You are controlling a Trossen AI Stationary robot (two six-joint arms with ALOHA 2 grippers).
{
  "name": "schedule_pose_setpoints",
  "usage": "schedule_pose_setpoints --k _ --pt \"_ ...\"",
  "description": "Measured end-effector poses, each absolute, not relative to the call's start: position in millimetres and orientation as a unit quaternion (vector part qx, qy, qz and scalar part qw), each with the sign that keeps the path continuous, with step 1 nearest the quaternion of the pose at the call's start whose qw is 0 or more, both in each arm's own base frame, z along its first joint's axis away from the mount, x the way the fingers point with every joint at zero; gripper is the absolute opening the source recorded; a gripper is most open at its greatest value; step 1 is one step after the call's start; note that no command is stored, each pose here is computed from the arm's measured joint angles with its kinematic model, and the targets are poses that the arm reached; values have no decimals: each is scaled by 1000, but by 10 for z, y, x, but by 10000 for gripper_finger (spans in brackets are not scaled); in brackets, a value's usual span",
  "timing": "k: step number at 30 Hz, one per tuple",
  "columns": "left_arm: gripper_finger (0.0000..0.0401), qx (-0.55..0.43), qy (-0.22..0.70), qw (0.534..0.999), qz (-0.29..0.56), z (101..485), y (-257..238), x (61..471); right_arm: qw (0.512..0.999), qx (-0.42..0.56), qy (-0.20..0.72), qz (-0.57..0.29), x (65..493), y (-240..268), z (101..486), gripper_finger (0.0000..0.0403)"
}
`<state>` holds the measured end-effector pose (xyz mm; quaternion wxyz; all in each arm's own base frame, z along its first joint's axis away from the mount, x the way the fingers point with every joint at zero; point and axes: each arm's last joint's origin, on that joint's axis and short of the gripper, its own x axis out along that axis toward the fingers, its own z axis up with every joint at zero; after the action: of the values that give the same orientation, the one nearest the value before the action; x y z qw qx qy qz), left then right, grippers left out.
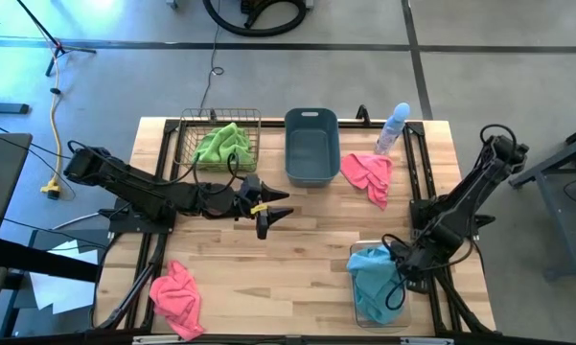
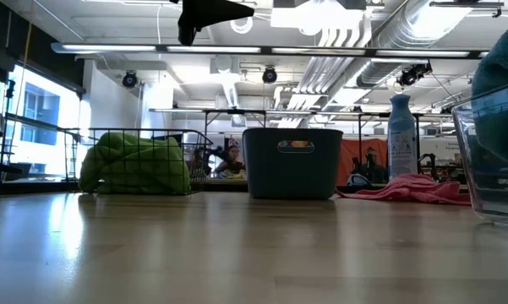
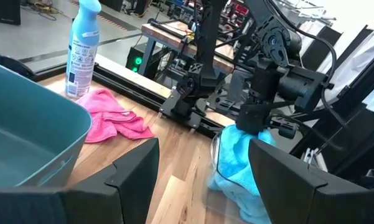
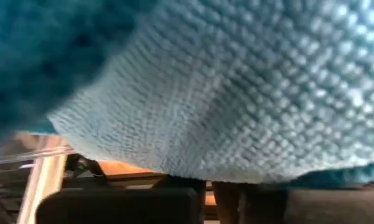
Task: Sort microfiber towel by color & place in baskets
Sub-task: Put the blue towel into the transparent bin
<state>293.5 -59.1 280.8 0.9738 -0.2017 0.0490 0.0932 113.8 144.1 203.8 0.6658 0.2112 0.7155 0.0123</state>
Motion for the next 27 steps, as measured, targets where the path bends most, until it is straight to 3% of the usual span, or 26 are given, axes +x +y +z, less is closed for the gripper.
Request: schedule_pose_setpoints --k 17,27 --pt "234 -194 47 974 105 2810 -513 2950 686 230 690 22 1078 1355 2667 1" --pt "234 -193 47 974 105 2809 -514 2950 765 270 583 41 1267 1417 3016 0"
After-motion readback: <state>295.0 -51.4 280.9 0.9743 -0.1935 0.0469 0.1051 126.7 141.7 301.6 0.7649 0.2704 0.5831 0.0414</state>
